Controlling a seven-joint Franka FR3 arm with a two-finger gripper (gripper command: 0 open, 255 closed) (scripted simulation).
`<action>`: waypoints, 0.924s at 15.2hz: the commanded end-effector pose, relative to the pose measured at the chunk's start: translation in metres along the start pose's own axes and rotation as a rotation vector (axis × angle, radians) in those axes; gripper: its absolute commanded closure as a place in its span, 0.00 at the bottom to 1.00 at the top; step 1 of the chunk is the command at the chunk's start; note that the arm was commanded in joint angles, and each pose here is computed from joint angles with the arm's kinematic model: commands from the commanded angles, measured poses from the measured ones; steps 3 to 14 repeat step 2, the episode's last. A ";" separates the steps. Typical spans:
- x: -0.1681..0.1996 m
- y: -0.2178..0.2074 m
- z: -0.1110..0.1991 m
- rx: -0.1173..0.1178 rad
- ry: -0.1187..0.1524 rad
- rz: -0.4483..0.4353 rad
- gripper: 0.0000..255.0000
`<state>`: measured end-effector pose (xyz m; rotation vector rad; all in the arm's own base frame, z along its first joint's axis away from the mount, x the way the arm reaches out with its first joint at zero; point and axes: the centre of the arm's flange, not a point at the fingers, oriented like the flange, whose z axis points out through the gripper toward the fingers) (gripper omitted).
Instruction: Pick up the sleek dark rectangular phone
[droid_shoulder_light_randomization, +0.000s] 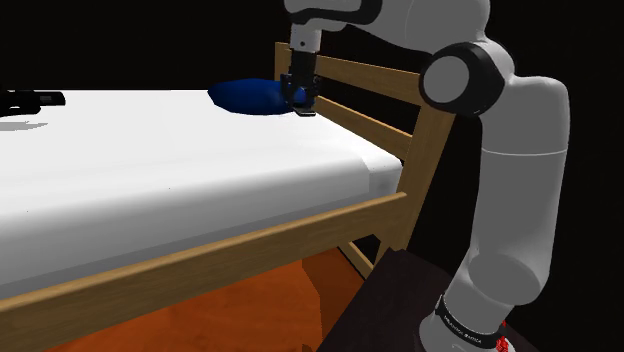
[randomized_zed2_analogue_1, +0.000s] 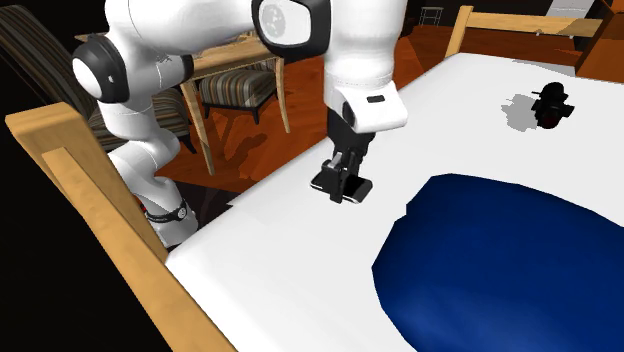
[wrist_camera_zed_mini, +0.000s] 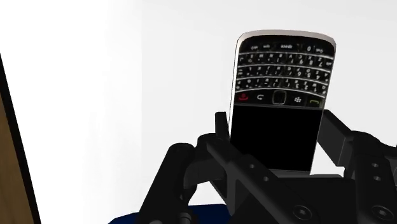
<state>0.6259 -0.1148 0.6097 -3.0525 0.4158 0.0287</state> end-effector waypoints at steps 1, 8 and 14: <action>0.000 0.000 -0.006 0.000 0.000 0.000 1.00; 0.000 0.000 -0.006 0.000 0.000 0.000 1.00; 0.000 0.000 -0.006 0.000 0.000 0.000 1.00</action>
